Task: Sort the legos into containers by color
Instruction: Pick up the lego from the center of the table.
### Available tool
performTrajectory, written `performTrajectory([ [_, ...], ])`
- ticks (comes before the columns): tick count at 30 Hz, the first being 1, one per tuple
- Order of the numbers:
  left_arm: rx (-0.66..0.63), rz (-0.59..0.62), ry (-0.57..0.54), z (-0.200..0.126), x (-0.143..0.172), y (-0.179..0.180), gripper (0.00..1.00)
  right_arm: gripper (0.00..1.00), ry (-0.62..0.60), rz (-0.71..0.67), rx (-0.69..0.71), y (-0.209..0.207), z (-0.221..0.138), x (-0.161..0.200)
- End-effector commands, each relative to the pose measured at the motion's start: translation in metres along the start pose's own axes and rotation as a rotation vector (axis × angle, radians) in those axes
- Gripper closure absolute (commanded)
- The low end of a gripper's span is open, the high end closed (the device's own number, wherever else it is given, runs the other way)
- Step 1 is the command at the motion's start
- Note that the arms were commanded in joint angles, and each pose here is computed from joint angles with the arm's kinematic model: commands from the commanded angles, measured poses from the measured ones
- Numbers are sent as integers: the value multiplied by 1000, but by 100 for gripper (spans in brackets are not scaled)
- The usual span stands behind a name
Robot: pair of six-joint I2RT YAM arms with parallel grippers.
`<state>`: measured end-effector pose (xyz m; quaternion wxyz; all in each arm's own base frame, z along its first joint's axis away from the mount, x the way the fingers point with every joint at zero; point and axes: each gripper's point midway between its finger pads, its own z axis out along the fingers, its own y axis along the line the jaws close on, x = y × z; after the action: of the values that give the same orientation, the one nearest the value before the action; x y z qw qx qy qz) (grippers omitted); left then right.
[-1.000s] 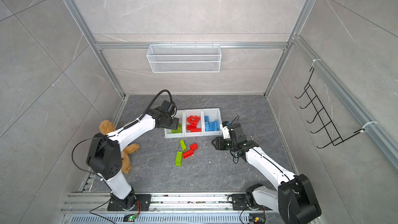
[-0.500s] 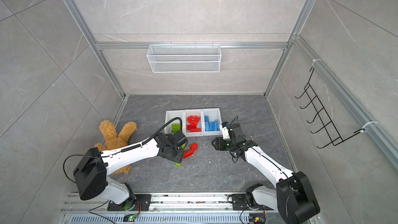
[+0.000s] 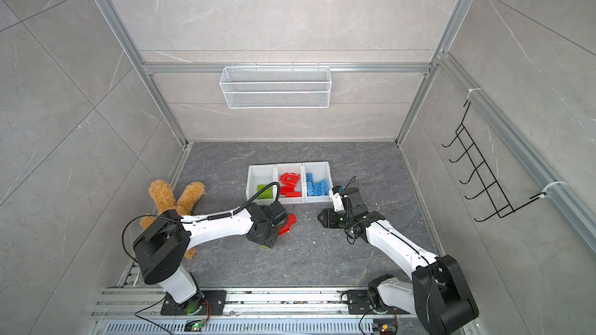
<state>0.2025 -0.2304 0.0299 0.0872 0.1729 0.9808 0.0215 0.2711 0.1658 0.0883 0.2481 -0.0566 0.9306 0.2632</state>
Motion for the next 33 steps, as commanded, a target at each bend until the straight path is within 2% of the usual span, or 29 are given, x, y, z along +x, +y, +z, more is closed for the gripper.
performTrajectory([
  [1,-21,-1,-24,-5,-9,0,48,46,-3,9,9,-2,2,1],
  [9,-37,2,-35,-11,-12,3,49,46,-1,9,-1,0,5,-2],
  [12,-27,8,-51,-15,-15,2,58,46,4,11,-3,-1,6,0],
  [15,-25,9,-47,-14,-15,4,73,46,3,13,0,-2,7,2],
  [19,1,6,-42,-14,-14,1,84,46,1,15,1,-2,6,3],
  [26,87,-43,-110,-45,-27,8,85,47,-19,-6,-27,6,-2,-2],
  [33,269,-144,-204,-71,-36,34,85,47,-37,-27,-33,11,-6,-7],
])
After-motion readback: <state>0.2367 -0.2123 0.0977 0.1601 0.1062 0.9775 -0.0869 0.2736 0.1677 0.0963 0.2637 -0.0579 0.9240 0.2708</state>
